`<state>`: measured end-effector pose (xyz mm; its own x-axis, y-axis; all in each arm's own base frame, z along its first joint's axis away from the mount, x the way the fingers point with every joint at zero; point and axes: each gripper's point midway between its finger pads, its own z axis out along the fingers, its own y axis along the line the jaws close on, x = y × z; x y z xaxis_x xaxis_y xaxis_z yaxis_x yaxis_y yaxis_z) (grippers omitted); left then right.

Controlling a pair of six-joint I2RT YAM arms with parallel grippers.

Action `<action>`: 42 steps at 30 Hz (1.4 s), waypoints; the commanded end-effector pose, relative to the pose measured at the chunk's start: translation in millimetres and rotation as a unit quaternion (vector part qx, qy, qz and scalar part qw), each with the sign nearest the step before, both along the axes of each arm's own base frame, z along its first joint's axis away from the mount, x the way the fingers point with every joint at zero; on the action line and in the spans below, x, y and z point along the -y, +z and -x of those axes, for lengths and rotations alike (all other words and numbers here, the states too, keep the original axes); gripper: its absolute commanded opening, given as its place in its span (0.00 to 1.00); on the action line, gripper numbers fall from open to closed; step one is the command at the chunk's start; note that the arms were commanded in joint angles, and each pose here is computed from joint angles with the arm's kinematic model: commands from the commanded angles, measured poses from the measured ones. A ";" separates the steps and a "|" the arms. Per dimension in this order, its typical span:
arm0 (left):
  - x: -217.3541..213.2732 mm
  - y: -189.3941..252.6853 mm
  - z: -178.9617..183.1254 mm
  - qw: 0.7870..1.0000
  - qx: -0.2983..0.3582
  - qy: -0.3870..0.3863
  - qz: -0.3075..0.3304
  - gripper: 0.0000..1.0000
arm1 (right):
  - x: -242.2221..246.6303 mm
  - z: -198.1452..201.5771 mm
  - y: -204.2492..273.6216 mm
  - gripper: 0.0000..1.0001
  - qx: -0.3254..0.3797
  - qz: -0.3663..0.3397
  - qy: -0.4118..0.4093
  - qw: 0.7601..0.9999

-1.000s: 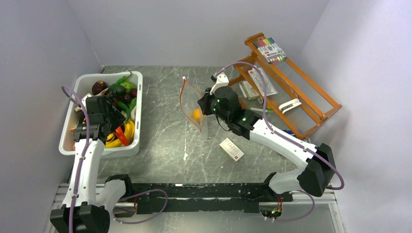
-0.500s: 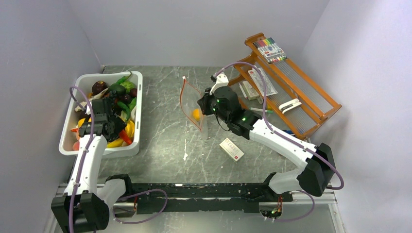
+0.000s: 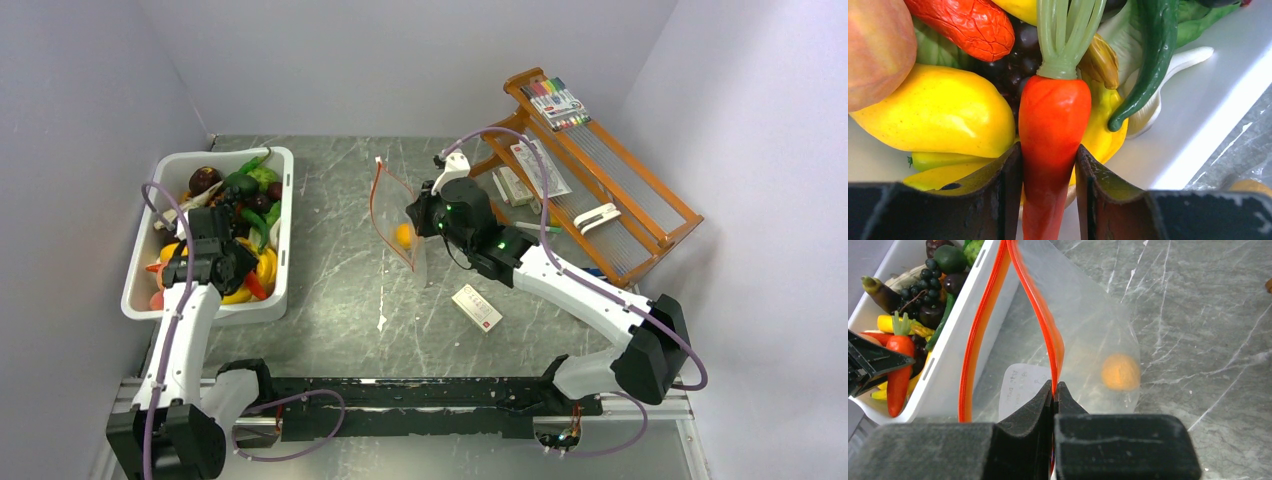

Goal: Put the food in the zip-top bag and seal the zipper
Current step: Pick up the fake vegetable from the bin, then place the fake vegetable in the zipper food storage bag.

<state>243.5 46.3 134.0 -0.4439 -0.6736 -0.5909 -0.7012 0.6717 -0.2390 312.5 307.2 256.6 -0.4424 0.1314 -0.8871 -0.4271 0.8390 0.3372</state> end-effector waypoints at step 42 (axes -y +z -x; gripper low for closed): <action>172.4 199.4 -16.1 0.770 0.407 -0.398 0.288 0.35 | -89.2 19.6 0.4 0.00 -0.101 -0.178 0.104 0.973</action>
